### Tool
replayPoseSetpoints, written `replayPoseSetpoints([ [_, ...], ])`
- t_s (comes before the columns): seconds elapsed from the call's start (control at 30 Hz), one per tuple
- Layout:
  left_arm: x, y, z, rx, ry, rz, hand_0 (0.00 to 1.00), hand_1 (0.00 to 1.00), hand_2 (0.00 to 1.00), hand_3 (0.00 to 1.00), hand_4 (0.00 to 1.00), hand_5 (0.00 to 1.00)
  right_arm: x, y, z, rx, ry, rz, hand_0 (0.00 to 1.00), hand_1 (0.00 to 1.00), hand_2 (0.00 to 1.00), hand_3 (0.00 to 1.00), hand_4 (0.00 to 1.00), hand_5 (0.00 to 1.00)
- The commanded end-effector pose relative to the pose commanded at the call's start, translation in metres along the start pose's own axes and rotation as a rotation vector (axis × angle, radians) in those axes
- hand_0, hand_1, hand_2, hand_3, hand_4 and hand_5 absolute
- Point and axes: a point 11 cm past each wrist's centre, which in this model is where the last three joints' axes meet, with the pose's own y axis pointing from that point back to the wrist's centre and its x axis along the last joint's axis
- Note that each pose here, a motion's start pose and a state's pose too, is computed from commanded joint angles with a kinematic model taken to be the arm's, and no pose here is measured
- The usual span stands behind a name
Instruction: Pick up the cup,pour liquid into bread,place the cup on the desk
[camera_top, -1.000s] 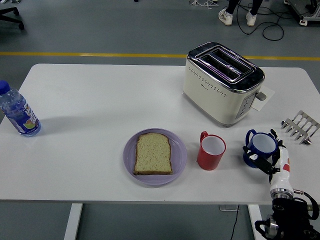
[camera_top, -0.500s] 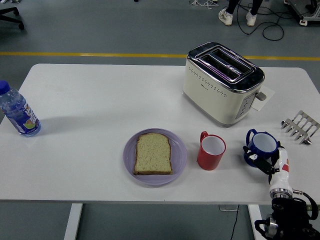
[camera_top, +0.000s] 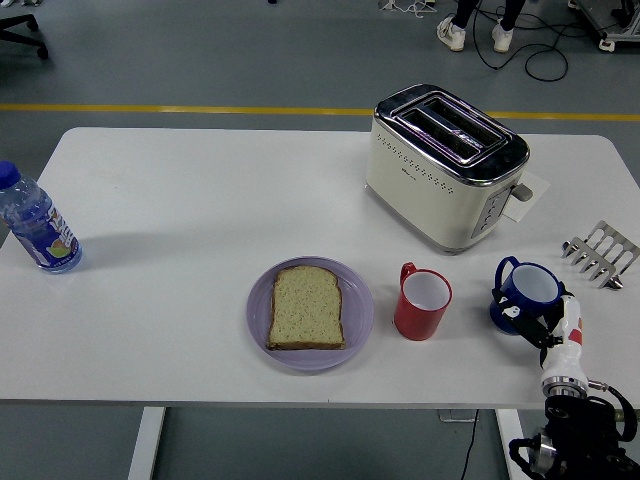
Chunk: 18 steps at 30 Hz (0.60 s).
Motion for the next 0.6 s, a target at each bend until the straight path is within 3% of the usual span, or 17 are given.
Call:
replayPoseSetpoints([
  [0.07,0.000,0.000,0.000,0.000,0.000,0.000,0.633,0.641,0.652,0.503,0.240,0.865,0.001,0.000,0.000,0.003,-0.006,0.005,0.540,0.504,0.579,0.577,0.813,0.074],
  [0.23,0.000,0.000,0.000,0.000,0.000,0.000,0.633,0.641,0.652,0.503,0.240,0.865,0.004,0.000,-0.002,0.013,-0.031,0.028,0.540,0.504,0.579,0.577,0.813,0.074],
  [0.27,0.000,0.000,0.000,0.000,0.000,0.000,0.632,0.641,0.652,0.503,0.239,0.865,0.004,0.000,-0.002,0.014,-0.034,0.031,0.477,0.472,0.561,0.554,0.746,0.051],
  [0.43,0.000,0.000,-0.002,0.004,-0.001,0.000,0.632,0.641,0.652,0.503,0.239,0.865,0.009,0.000,-0.006,0.022,-0.052,0.053,0.477,0.472,0.561,0.554,0.746,0.051],
  [0.47,0.000,0.000,-0.003,0.005,-0.001,0.000,0.633,0.641,0.651,0.503,0.239,0.865,0.010,-0.001,-0.007,0.025,-0.052,0.054,0.403,0.439,0.561,0.545,0.688,0.002],
  [0.6,0.000,0.000,-0.005,0.008,-0.003,0.000,0.633,0.641,0.651,0.503,0.239,0.865,0.013,-0.001,-0.014,0.033,-0.057,0.053,0.403,0.439,0.561,0.545,0.688,0.002],
])
